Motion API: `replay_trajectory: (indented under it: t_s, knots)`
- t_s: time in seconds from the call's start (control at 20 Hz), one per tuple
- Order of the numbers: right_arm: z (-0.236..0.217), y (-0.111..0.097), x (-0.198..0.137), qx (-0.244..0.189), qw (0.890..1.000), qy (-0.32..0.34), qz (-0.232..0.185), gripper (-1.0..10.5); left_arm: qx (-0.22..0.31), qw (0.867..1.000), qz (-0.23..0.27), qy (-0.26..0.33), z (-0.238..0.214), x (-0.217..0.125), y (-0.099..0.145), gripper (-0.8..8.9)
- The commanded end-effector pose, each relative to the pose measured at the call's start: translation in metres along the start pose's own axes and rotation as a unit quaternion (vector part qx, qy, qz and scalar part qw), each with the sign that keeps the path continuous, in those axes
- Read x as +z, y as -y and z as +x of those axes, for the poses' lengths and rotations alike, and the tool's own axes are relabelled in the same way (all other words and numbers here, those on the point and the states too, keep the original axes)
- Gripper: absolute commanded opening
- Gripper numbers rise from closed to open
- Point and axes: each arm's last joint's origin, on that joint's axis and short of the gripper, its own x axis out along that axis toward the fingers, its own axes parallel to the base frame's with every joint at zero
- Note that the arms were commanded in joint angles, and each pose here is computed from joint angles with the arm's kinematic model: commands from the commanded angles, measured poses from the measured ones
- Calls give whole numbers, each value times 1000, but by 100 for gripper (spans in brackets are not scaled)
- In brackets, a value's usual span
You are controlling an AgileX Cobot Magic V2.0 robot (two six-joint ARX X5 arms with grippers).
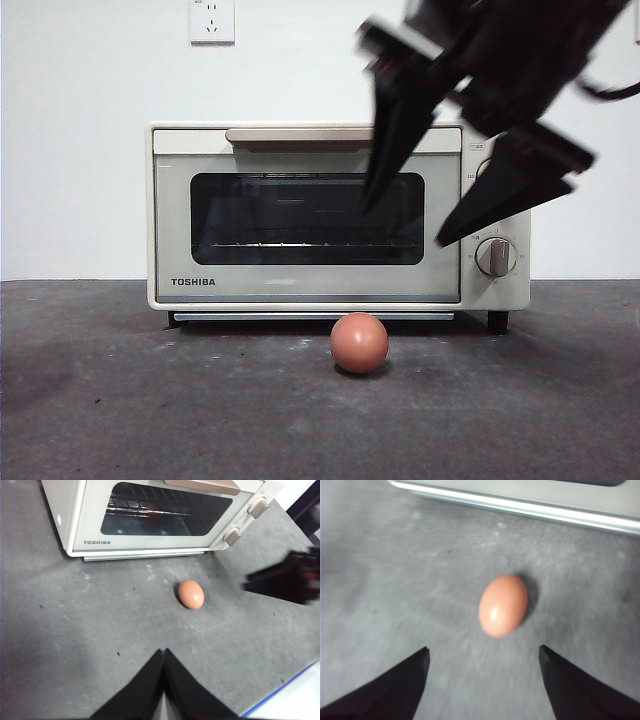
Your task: Eggoven
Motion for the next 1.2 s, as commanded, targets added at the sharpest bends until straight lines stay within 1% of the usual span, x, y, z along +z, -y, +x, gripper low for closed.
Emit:
replay_trajectory:
  t_s: [0.05, 0.25, 0.45, 0.55, 0.75, 0.85, 1.2]
  knots:
    - [21, -10, 12, -10, 1000, -11, 1, 349, -9, 1000, 12, 5, -2, 4, 3, 7]
    - [57, -13, 21, -35, 999, -42, 1, 349, -17, 1000, 17, 1, -1, 4, 5, 7]
    - [83, -9, 20, -64, 996, -64, 2, 349, -21, 1000, 20, -1, -1, 3, 6, 7]
    - [92, -7, 16, -70, 995, -76, 3, 349, -24, 999, 21, -2, -1, 3, 6, 7]
    - [102, -6, 16, -70, 995, -68, 3, 349, -26, 999, 23, -3, -1, 3, 6, 7]
    - [102, -5, 16, -77, 995, -62, 3, 330, -26, 999, 23, -3, -1, 3, 6, 7]
    - [109, -2, 13, -83, 994, -75, 4, 318, -26, 999, 23, -2, -1, 3, 6, 7]
